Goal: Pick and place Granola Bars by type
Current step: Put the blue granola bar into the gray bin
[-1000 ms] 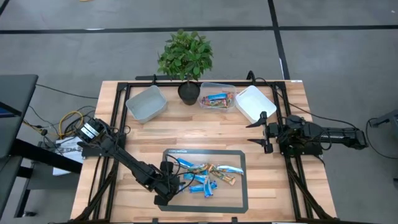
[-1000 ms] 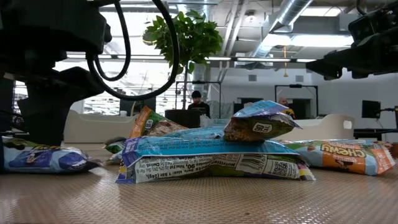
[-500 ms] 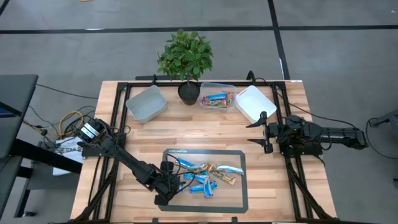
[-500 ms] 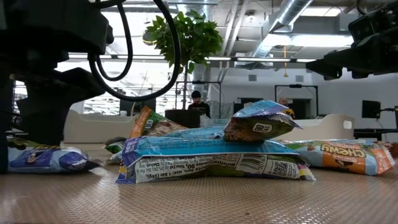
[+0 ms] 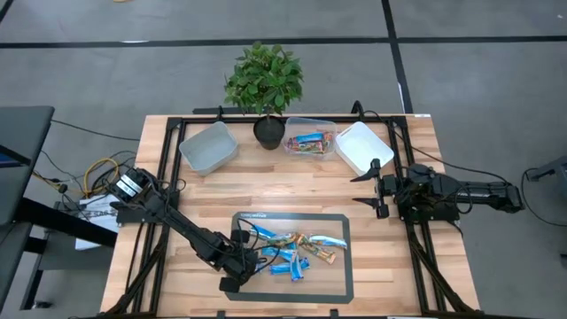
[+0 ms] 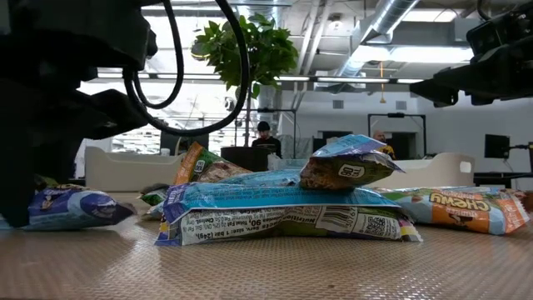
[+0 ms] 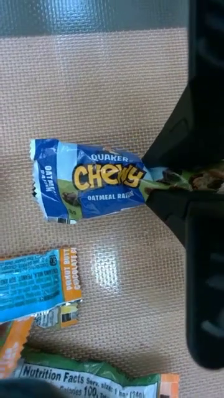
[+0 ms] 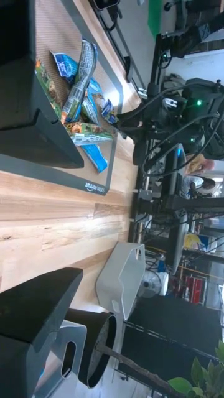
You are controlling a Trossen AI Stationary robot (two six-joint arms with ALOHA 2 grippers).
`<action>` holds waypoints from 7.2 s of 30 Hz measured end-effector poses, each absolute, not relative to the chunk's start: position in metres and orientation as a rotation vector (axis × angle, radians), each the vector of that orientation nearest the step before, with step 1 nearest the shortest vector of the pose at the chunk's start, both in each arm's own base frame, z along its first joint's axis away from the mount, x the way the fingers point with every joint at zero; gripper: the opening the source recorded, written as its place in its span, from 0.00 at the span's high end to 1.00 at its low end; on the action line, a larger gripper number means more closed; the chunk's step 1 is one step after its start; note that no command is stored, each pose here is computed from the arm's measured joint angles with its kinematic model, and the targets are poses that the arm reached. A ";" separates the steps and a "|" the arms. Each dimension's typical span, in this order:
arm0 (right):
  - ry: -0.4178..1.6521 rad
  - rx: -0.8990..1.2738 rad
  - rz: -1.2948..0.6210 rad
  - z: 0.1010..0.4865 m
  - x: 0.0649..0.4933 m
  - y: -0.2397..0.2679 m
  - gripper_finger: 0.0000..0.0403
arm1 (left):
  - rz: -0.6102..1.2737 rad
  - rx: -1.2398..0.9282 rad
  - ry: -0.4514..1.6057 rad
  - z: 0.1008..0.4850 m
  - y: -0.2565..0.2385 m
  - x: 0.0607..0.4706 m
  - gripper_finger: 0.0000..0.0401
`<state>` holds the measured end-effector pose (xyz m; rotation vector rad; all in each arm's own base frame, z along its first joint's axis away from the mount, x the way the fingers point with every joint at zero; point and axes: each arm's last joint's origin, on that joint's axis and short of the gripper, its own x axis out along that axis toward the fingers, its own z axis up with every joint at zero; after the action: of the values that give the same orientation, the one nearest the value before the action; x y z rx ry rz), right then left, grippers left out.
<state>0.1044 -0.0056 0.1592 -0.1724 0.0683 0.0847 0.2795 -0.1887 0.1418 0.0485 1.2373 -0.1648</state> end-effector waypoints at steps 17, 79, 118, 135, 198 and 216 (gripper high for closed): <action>0.068 -0.172 0.085 0.159 0.104 -0.006 0.33 | 0.144 0.095 1.082 0.230 -0.093 0.280 0.93; 0.068 -0.172 0.084 0.159 0.104 -0.006 0.33 | 0.553 -0.020 1.103 0.235 0.024 0.231 0.46; 0.068 -0.172 0.084 0.159 0.104 -0.006 0.33 | -0.204 0.072 0.906 0.178 -0.193 0.335 0.47; 0.068 -0.172 0.084 0.159 0.104 -0.006 0.33 | -0.166 0.140 1.032 0.159 -0.215 0.373 0.47; 0.068 -0.172 0.084 0.159 0.104 -0.006 0.33 | -0.035 0.007 1.538 0.247 -0.157 0.291 0.86; 0.068 -0.172 0.084 0.159 0.104 -0.006 0.33 | 0.818 -0.029 1.478 0.284 -0.027 0.279 0.86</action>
<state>0.1043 -0.0056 0.1593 -0.1723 0.0680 0.0845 0.2786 -0.0272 0.2835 -0.0294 1.4785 0.8179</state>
